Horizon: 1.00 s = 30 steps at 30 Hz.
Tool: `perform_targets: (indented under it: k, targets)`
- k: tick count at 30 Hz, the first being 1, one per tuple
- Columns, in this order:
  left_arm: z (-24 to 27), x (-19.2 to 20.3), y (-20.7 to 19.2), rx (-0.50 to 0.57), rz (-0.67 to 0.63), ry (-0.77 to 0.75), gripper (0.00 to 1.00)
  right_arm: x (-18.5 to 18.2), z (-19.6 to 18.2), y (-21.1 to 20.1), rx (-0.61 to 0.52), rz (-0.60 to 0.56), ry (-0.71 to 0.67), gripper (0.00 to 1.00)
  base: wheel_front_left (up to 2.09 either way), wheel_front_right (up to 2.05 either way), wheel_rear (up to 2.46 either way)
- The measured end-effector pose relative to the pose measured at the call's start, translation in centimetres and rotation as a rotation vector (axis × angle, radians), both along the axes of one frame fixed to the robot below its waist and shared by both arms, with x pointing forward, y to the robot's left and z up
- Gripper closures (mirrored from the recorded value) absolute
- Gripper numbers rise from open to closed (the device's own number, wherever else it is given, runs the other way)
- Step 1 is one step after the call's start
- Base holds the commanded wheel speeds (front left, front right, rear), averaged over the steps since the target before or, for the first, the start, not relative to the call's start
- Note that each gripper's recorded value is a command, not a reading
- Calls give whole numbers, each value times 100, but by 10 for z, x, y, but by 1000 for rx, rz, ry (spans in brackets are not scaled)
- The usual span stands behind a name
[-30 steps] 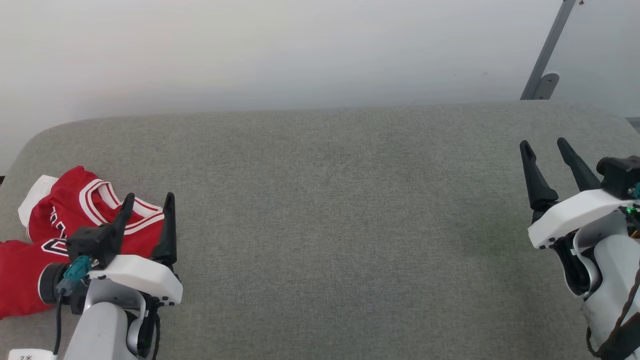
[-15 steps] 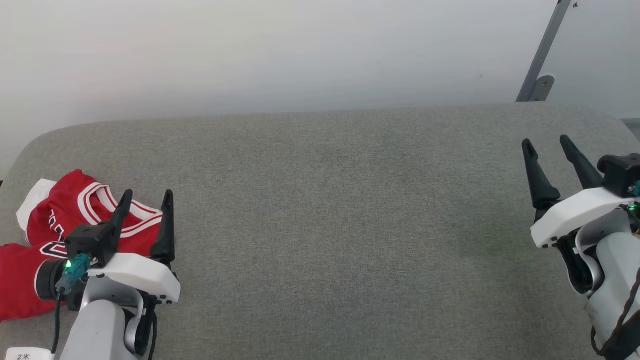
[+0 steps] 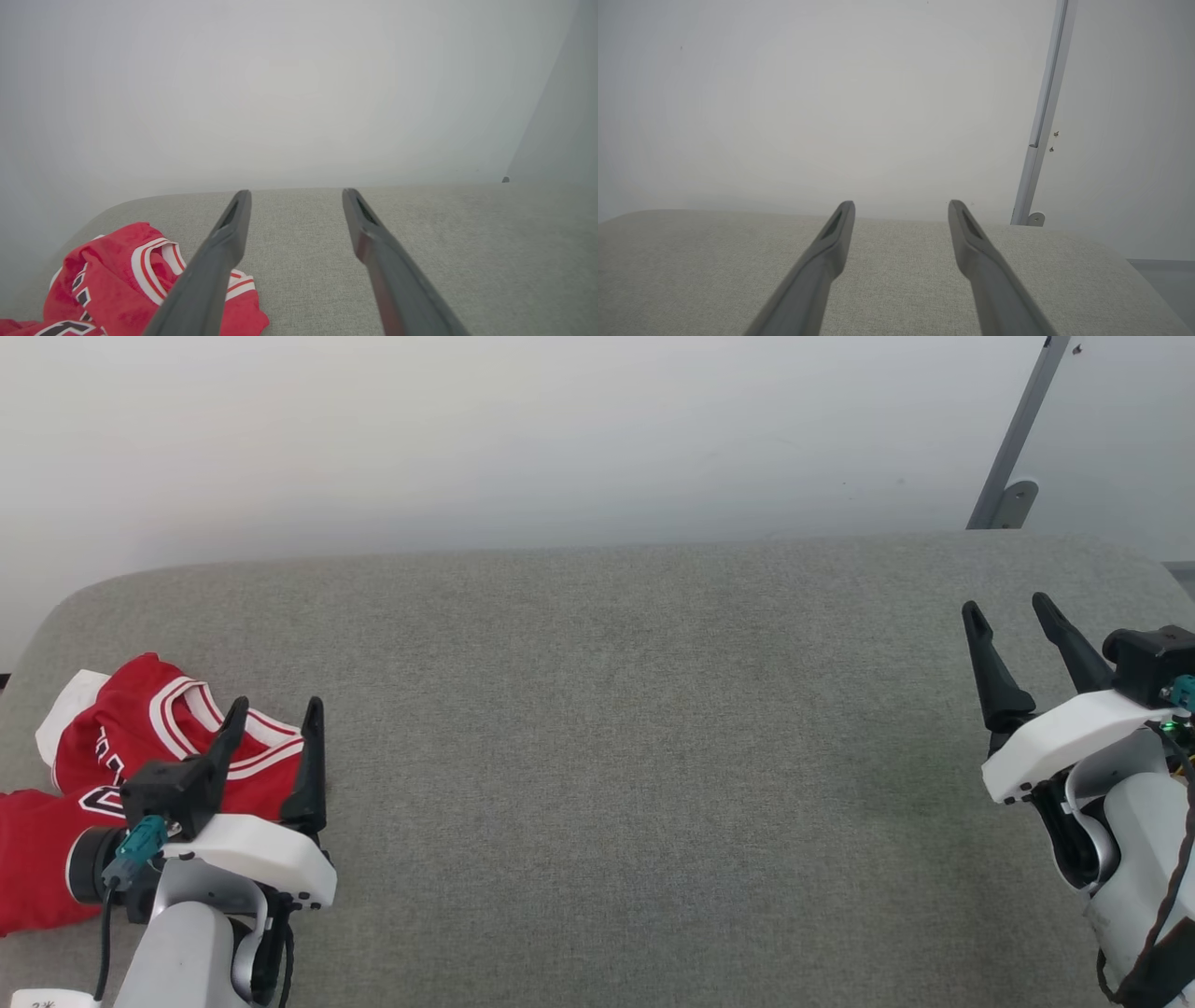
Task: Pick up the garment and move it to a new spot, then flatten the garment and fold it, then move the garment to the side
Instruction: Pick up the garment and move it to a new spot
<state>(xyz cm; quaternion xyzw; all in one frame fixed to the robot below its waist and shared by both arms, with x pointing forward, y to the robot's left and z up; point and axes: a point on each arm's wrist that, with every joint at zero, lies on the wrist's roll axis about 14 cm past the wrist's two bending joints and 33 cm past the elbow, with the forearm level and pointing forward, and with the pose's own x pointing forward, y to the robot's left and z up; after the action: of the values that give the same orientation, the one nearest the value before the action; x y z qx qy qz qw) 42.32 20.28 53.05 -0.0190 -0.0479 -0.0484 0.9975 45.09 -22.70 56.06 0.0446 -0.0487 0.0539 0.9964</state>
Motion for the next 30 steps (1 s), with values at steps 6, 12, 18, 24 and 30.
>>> perform_targets:
  k: [6,12,18,24,30]
  targets:
    - [-1,-1,1,-3,4,4,0,0,0,0,4,1,0,0,0,0,0]
    - [-3,-4,6,-24,22,8,0,3,-1,7,7,17,1,0,0,0,0]
    - [-8,-17,23,-44,80,21,0,9,-11,34,12,80,22,0,0,0,0]
    - [-7,-43,64,-42,200,11,0,24,-10,80,17,185,18,0,0,0,0]
    - [-10,-79,104,-59,338,11,0,37,-11,140,22,318,22,0,0,0,0]
